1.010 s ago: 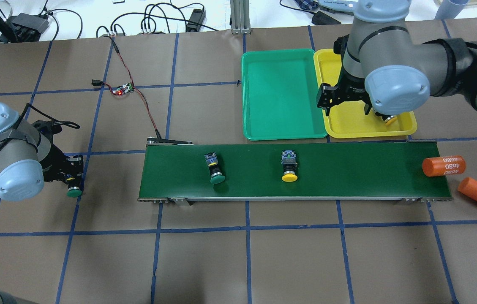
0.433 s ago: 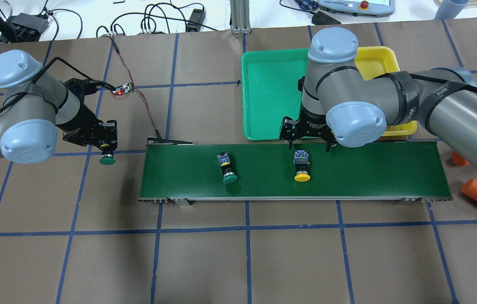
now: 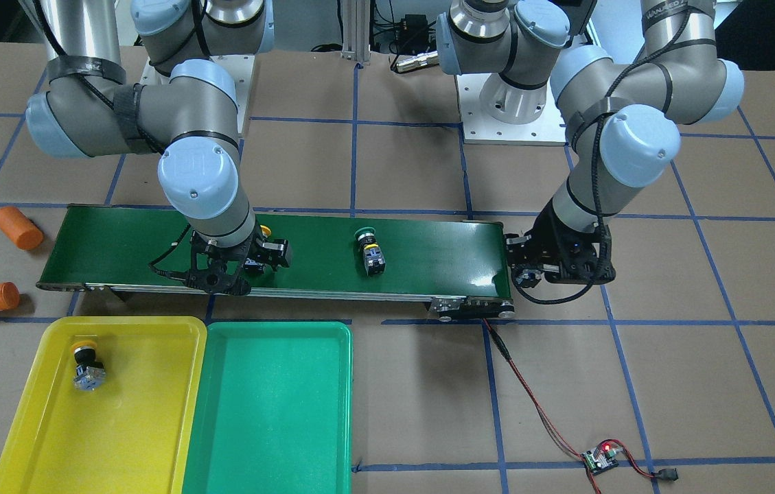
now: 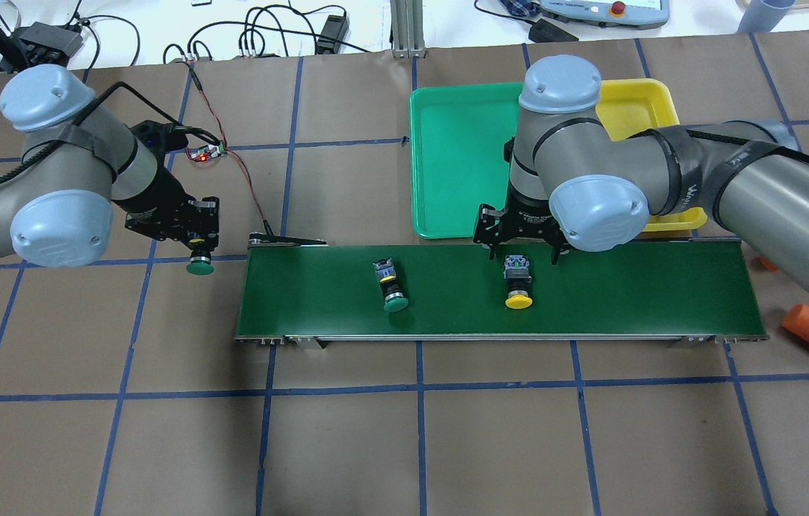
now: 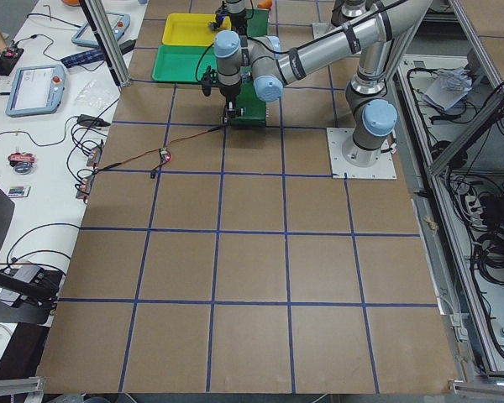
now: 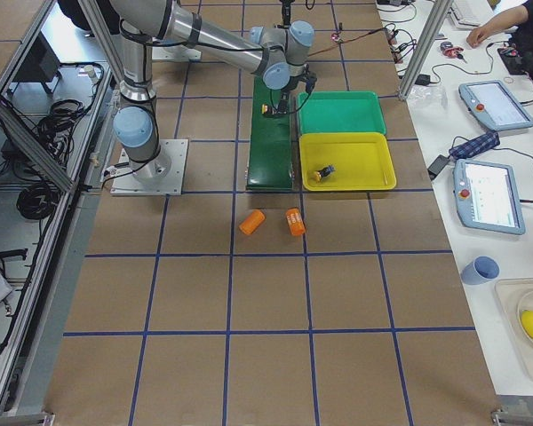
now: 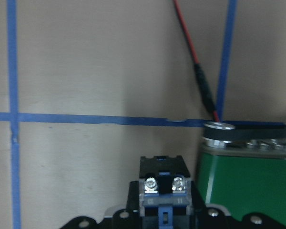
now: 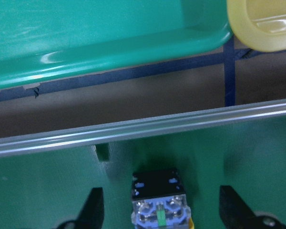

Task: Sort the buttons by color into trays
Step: 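Carry green button toward belt while right gripper grasps belt yellow button, then drop yellow button in yellow tray while left releases green button on belt, then raise the left gripper away from the belt while right opens over tray, then lower the right gripper onto a green-capped button on the belt and grasp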

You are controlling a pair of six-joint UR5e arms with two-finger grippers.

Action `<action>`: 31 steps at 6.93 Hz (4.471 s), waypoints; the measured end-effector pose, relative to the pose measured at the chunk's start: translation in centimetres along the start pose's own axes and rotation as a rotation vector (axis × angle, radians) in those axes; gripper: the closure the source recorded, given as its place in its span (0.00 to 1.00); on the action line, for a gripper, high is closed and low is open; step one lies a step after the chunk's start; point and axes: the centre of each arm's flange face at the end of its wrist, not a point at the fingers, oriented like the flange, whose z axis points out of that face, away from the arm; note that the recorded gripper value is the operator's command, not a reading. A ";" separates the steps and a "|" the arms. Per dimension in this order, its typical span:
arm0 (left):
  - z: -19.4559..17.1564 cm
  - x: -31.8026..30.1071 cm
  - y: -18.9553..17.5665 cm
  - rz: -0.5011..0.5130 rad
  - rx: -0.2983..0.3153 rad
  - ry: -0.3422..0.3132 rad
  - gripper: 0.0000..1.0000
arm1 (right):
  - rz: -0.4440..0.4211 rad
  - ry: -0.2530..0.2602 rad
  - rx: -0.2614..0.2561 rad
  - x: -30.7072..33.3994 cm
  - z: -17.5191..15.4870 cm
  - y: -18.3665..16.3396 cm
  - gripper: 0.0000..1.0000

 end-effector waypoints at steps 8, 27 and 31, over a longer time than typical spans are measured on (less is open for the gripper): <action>2.7 8.0 2.3 -0.037 -0.055 -0.010 0.00 | 0.064 -0.019 0.125 7.0 -6.5 -6.0 1.00; -18.1 2.7 -1.1 -0.080 0.068 -0.059 0.00 | 0.001 -0.005 0.046 4.7 -8.2 3.7 0.00; -18.2 2.8 -1.2 -0.082 0.021 -0.059 0.00 | -0.029 -0.081 0.037 2.3 -4.8 3.7 0.00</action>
